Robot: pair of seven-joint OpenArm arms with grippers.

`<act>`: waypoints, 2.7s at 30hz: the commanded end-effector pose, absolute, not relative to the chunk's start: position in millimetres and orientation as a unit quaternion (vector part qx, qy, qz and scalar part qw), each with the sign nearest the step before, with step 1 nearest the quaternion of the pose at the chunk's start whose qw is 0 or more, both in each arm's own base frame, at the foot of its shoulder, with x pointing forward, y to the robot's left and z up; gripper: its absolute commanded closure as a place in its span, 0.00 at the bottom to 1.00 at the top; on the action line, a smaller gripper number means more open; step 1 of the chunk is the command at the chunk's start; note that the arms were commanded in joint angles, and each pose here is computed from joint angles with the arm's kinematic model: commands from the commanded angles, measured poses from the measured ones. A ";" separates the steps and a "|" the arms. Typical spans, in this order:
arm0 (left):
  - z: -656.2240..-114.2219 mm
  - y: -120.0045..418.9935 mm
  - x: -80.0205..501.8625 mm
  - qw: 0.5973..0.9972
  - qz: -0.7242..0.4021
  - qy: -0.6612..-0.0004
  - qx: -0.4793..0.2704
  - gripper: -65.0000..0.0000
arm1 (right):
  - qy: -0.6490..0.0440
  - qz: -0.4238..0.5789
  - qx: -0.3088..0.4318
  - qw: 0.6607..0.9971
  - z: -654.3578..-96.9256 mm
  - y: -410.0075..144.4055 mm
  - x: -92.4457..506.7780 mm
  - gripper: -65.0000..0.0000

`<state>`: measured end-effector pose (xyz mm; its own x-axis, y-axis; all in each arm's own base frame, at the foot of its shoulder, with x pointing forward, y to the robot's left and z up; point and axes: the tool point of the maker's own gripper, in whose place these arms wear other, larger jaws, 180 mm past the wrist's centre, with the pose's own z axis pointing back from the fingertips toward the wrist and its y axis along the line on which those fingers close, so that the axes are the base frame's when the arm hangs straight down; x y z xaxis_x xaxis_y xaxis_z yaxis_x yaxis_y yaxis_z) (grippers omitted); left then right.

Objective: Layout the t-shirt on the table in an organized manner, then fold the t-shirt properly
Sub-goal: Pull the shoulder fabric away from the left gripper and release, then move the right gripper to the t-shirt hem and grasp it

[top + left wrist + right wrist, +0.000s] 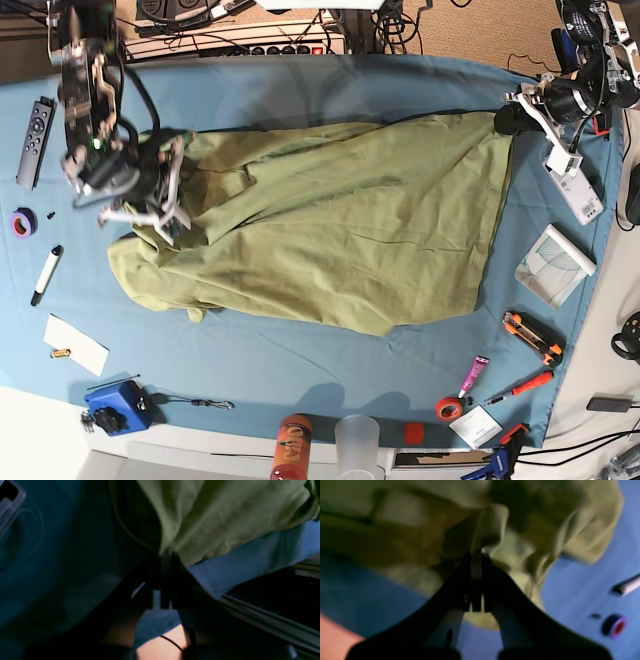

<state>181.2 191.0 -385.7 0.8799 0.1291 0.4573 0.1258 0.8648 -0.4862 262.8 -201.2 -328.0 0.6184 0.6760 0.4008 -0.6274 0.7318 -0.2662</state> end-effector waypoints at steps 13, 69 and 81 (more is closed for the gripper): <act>-376.3 193.1 187.9 0.929 -0.006 -0.262 -0.261 1.00 | -0.186 0.338 -0.028 0.922 -309.3 -234.5 141.6 1.00; -374.8 193.4 190.6 0.927 -0.004 -0.270 -0.261 1.00 | -0.424 0.060 -0.065 0.901 -227.6 -399.9 308.2 0.70; -373.7 191.6 193.2 0.924 0.000 -0.278 -0.264 0.73 | -0.441 0.043 -0.079 0.893 -229.7 -408.9 328.4 0.53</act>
